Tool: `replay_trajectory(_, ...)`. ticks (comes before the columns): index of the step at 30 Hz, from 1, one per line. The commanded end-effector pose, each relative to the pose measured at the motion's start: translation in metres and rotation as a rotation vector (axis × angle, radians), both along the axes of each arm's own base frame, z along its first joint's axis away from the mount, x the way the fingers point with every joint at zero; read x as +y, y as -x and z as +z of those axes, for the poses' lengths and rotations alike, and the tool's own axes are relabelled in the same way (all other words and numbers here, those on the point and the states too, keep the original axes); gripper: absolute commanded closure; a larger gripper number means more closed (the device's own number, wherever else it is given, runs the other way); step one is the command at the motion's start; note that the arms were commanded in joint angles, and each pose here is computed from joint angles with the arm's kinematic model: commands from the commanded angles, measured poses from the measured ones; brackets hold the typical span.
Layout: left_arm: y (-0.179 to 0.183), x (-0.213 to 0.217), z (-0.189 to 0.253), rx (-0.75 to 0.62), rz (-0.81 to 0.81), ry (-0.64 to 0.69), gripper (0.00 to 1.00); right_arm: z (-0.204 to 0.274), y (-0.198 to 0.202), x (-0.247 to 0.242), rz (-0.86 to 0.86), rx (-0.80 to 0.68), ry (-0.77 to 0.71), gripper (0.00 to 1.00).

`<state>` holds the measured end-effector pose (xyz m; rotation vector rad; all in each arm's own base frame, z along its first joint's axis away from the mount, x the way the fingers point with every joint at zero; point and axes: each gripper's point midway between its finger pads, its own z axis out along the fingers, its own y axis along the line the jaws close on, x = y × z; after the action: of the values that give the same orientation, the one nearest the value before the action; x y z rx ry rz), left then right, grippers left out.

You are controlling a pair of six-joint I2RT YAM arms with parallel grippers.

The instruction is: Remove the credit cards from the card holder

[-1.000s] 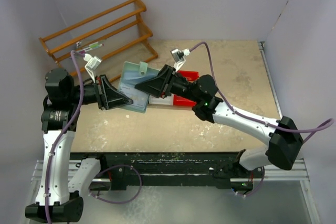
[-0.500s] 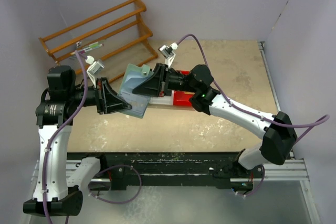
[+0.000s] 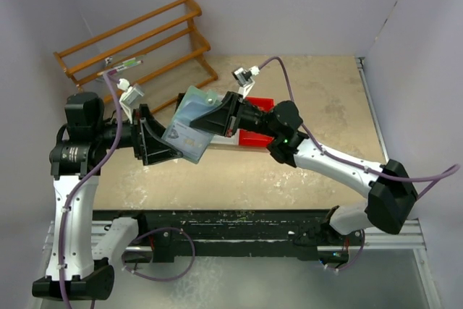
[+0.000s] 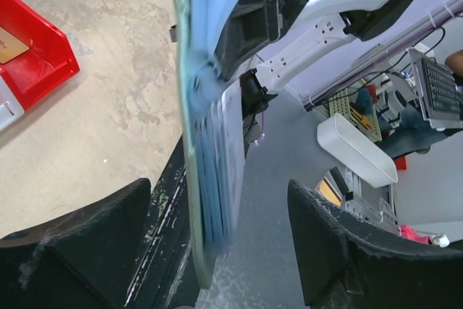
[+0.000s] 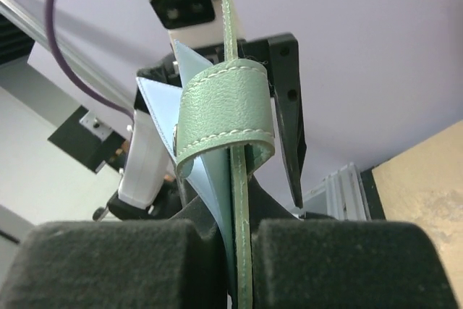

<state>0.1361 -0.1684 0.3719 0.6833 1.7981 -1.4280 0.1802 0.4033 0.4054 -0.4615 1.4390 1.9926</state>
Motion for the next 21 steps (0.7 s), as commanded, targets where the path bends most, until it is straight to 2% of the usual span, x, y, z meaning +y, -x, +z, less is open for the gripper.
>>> replay_trajectory(1, 0.002, -0.003, 0.012, -0.002, -0.008, 0.058, 0.2, 0.057, -0.001, -0.027, -0.143, -0.046, -0.21, 1.0)
replay_trajectory(3, 0.002, -0.004, 0.02, 0.05, 0.004, 0.1, 0.18, 0.059, -0.004, -0.023, -0.174, -0.028, -0.217, 1.0)
replay_trajectory(4, 0.002, -0.005, 0.03, 0.01, 0.01, 0.118, 0.17, 0.058, -0.005, -0.02, -0.184, -0.018, -0.216, 1.0)
replay_trajectory(5, 0.002, -0.005, 0.032, 0.041, 0.025, 0.137, 0.16, 0.058, -0.005, -0.017, -0.192, -0.009, -0.219, 1.0)
replay_trajectory(10, -0.009, -0.005, 0.051, 0.02, 0.089, 0.177, 0.14, 0.061, -0.006, -0.009, -0.244, 0.032, -0.258, 1.0)
replay_trajectory(18, -0.014, -0.003, 0.05, 0.044, 0.156, 0.194, 0.26, 0.077, -0.005, -0.016, -0.317, 0.085, -0.387, 1.0)
replay_trajectory(21, -0.012, -0.003, 0.053, 0.039, 0.158, 0.198, 0.31, 0.069, -0.008, -0.018, -0.351, 0.118, -0.401, 1.0)
